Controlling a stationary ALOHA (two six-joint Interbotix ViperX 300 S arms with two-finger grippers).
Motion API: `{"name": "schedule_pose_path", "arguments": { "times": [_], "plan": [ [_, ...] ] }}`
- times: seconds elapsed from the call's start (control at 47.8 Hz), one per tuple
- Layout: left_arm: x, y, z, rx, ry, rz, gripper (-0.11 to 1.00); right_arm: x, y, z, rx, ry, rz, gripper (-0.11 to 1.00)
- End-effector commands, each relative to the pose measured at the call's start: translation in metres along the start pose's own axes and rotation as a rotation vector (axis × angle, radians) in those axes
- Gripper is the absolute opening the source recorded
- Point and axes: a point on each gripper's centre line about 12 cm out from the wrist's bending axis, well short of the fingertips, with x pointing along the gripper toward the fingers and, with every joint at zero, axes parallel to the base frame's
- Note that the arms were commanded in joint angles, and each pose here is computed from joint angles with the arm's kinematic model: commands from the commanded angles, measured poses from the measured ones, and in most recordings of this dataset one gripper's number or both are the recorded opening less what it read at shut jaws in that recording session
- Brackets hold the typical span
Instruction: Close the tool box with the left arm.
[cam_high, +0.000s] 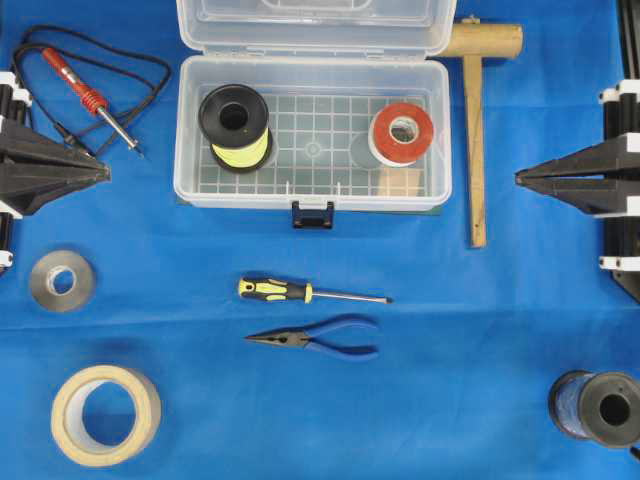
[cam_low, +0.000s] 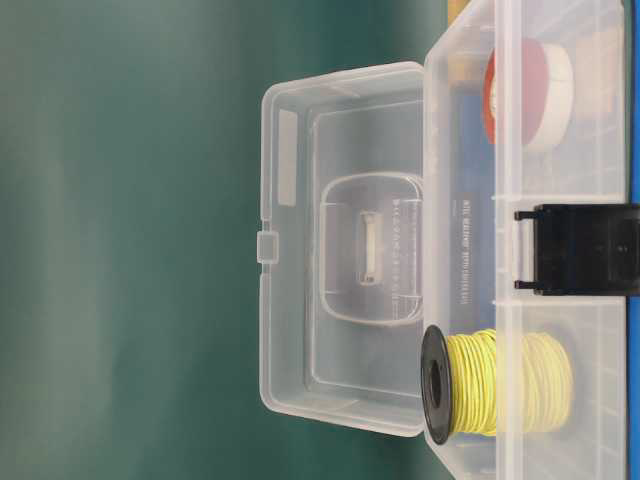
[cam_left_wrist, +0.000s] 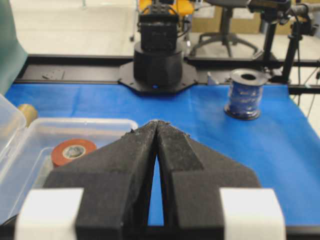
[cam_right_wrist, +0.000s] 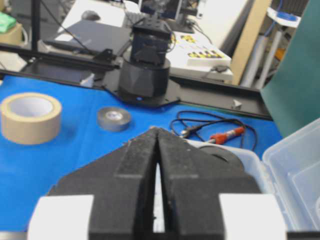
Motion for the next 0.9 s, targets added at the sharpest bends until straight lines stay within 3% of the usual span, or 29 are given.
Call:
{"name": "schedule_pose_path", "arguments": {
  "times": [0.0, 0.23, 0.418, 0.649, 0.753, 0.879],
  "plan": [
    [0.004, 0.001, 0.008, 0.022, -0.02, 0.007, 0.0, 0.004, -0.003, 0.017, -0.009, -0.041, -0.015, 0.0],
    [0.013, 0.014, 0.019, 0.063, -0.021, 0.07, 0.0, 0.008, -0.008, 0.015, -0.012, -0.01, -0.038, 0.0],
    [0.023, 0.045, 0.032, 0.128, 0.035, 0.203, 0.0, 0.012, -0.01, 0.009, -0.01, 0.013, -0.046, 0.0],
    [0.041, 0.083, 0.052, 0.151, 0.109, 0.337, 0.02, 0.014, -0.01, 0.004, -0.01, 0.036, -0.047, 0.0],
    [0.053, 0.101, 0.055, 0.17, 0.158, 0.38, 0.22, 0.014, -0.011, 0.001, -0.007, 0.054, -0.051, 0.0],
    [0.071, 0.12, 0.054, 0.185, 0.246, 0.407, 0.59, 0.014, -0.011, -0.002, -0.008, 0.076, -0.053, 0.0]
  ]
}}
